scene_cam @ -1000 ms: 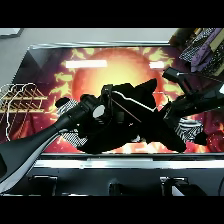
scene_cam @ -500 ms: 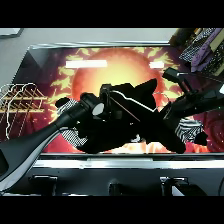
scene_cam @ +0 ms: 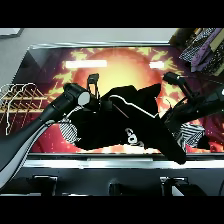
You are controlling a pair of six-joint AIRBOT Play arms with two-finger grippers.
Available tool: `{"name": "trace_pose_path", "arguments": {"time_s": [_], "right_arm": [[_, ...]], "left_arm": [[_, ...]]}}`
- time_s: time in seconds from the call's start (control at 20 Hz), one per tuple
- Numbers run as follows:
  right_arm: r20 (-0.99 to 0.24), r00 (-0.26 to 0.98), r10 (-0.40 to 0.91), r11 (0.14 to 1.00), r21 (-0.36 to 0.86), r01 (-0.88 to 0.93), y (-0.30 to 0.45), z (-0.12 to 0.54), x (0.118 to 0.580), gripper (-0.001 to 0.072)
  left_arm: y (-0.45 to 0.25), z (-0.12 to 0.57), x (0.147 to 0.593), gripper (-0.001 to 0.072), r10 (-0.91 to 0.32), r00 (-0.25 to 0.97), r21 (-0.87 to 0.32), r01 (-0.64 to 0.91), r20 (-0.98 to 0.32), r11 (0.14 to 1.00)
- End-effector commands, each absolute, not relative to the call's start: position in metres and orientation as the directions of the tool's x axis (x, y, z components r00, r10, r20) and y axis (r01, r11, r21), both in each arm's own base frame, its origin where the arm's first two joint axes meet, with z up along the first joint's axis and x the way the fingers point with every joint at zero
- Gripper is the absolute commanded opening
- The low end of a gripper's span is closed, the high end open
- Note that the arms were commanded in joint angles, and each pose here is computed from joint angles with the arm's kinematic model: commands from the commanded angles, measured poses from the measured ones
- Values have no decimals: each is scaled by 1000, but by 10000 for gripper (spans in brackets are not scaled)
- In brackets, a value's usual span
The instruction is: Fold the clothes and pants, and hang the long-sleeved shirts on hangers.
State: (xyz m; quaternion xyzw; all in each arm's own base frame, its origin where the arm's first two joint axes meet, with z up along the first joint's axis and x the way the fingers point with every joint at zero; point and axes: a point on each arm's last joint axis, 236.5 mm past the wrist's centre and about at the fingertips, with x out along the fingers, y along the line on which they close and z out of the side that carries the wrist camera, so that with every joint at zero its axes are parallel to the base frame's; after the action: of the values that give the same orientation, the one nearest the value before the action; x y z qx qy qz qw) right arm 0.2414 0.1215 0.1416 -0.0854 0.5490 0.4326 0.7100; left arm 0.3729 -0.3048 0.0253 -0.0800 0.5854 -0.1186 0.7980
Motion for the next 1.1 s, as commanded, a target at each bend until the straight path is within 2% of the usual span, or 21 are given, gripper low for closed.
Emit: {"name": "trace_pose_path", "arguments": {"time_s": [0.0,0.2,0.45,0.75,1.05], "right_arm": [[-858,0,513,612,366,-701,120,142,234,38],[-858,6,514,614,362,-702,120,142,235,38],[-850,75,521,634,327,-701,122,143,252,37],[-823,21,568,599,396,-695,133,140,254,37],[-823,-15,568,585,417,-696,133,139,246,38]], "left_arm": [[-298,34,386,34,-285,324,-265,106,-902,958],[-296,50,401,34,-293,371,-263,131,-881,956],[-299,74,414,34,-314,428,-268,165,-848,949],[-308,97,433,34,-356,508,-296,198,-785,935],[-312,104,444,34,-376,548,-289,243,-747,926]]}}
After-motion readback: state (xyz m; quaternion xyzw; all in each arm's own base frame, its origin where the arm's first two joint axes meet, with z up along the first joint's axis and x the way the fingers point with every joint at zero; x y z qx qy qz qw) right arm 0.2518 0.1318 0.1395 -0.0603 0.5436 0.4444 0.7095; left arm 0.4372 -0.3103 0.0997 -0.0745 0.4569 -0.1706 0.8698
